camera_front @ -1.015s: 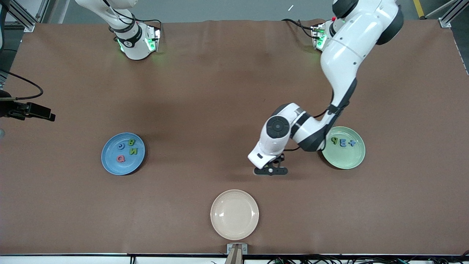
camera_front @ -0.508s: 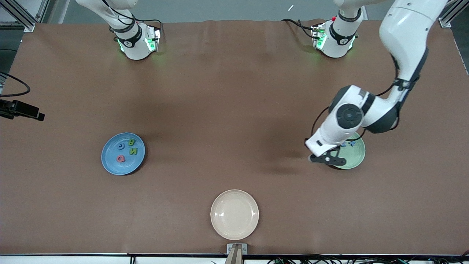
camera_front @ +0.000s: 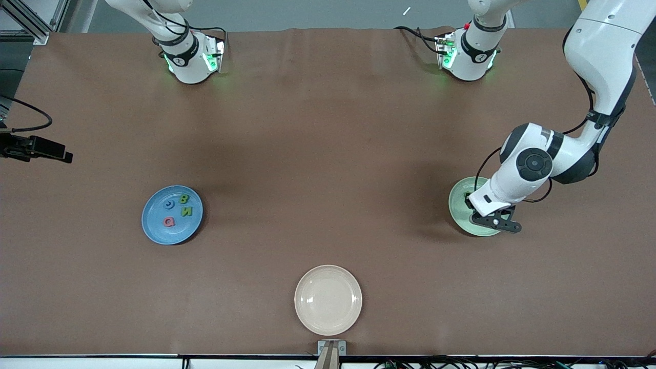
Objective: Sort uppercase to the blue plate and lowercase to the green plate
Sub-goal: 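Carry the n into the green plate with the left gripper and release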
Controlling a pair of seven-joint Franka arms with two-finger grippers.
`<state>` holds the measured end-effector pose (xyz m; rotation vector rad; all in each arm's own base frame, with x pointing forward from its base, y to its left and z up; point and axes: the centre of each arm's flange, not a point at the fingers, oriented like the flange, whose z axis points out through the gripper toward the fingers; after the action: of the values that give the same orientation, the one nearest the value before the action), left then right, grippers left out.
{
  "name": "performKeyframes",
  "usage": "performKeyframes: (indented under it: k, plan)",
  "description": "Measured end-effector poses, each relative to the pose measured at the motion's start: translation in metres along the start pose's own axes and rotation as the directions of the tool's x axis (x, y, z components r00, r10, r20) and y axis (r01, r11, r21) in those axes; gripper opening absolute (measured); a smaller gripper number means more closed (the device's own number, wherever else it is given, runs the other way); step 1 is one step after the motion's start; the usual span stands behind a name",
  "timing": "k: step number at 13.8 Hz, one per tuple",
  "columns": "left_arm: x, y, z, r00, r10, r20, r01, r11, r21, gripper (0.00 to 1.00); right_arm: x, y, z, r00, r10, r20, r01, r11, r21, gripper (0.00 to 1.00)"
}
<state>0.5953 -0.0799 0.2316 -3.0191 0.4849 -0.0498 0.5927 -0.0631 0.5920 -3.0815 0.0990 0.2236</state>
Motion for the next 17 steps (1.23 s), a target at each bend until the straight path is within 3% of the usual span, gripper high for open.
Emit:
performKeyframes:
  k: [3, 8, 11, 15, 17]
  plan:
    - [-0.001, -0.007, 0.02, 0.996, 0.093, 0.002, -0.093, 0.996, 0.017, 0.26, -0.004, -0.001, -0.002, 1.0, -0.002, 0.014, 0.002, 1.0, 0.001, 1.0]
    - [-0.006, -0.023, 0.043, 0.987, 0.158, 0.02, -0.158, 0.987, -0.002, 0.26, -0.021, -0.02, -0.02, 0.999, -0.037, -0.007, 0.036, 0.999, -0.021, 1.0]
    - [-0.004, -0.027, 0.04, 0.988, 0.154, 0.013, -0.154, 0.988, 0.001, 0.53, -0.035, -0.029, -0.024, 0.999, -0.053, -0.009, 0.053, 0.997, -0.056, 1.0]
    - [0.005, -0.03, 0.018, 0.989, 0.148, -0.013, -0.147, 0.989, 0.025, 0.98, -0.043, -0.029, -0.025, 0.998, -0.054, -0.008, 0.054, 0.997, -0.059, 1.0]
    - [0.005, -0.032, -0.009, 0.994, 0.107, 0.026, -0.107, 0.994, 0.021, 1.0, -0.05, -0.029, -0.032, 0.998, -0.055, -0.021, 0.054, 0.997, -0.058, 1.0]
